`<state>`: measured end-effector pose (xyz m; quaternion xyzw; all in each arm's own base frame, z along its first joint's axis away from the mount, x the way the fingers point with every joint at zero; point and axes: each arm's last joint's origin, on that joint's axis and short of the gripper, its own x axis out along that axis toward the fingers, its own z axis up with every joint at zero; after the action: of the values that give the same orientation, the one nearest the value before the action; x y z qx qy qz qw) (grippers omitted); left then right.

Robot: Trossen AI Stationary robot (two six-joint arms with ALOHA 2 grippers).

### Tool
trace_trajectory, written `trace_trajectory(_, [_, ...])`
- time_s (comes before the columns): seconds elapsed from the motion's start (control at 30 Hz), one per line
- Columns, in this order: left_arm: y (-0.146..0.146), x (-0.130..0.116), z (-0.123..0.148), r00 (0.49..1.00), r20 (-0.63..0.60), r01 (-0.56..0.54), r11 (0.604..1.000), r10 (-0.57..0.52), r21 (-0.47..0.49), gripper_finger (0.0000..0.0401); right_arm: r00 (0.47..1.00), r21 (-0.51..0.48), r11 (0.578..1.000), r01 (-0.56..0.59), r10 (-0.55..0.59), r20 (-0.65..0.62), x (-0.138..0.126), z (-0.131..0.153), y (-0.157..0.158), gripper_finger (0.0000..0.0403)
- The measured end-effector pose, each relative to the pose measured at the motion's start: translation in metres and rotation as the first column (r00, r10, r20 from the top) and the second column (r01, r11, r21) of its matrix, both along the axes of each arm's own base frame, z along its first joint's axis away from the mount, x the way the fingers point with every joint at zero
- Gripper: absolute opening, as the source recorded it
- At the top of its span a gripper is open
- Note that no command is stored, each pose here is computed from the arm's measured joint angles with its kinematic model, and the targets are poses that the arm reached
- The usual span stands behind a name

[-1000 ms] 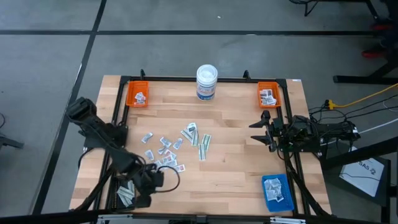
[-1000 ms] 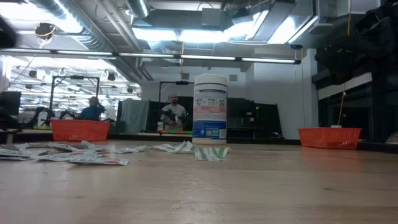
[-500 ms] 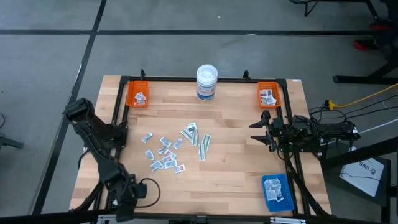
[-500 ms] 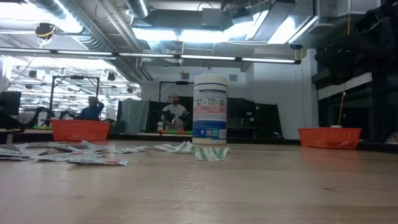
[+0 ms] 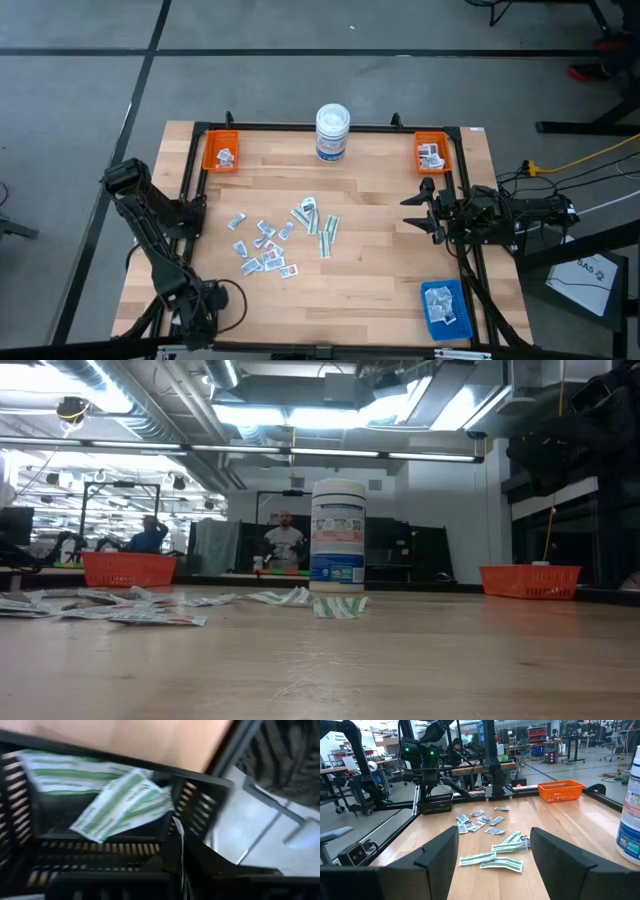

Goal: Pick & Place First Aid Supplies
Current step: Put the green bandage pack into the black bin, then put the gray towelette pack into the right orange bin

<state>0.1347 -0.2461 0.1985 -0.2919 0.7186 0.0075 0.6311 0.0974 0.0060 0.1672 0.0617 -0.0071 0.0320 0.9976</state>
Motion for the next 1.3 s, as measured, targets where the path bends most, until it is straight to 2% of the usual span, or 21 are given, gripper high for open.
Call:
trace_trajectory(0.4, [0.003,0.001,-0.001,0.998,0.000,-0.055,0.998,0.055,0.041,0.0095,1.000,0.000,1.000,0.000,0.000,0.000,0.000,0.000,0.000,0.0245])
trace_trajectory(0.57, [0.006,0.006,0.000,0.997,0.075,-0.024,0.998,0.019,0.058,0.0123,1.000,0.000,1.000,0.000,0.000,0.000,0.000,0.000,0.000,0.0245])
trace_trajectory(1.07, [0.039,0.043,0.022,0.961,0.271,0.061,0.998,-0.062,0.015,0.0129,1.000,0.000,1.000,0.000,0.000,0.000,0.000,0.000,0.000,0.0245])
trace_trajectory(1.3, [0.061,0.064,0.024,0.925,0.364,0.081,0.993,-0.107,0.085,0.0130,1.000,0.000,1.000,0.000,0.000,0.000,0.000,0.000,0.000,0.0245])
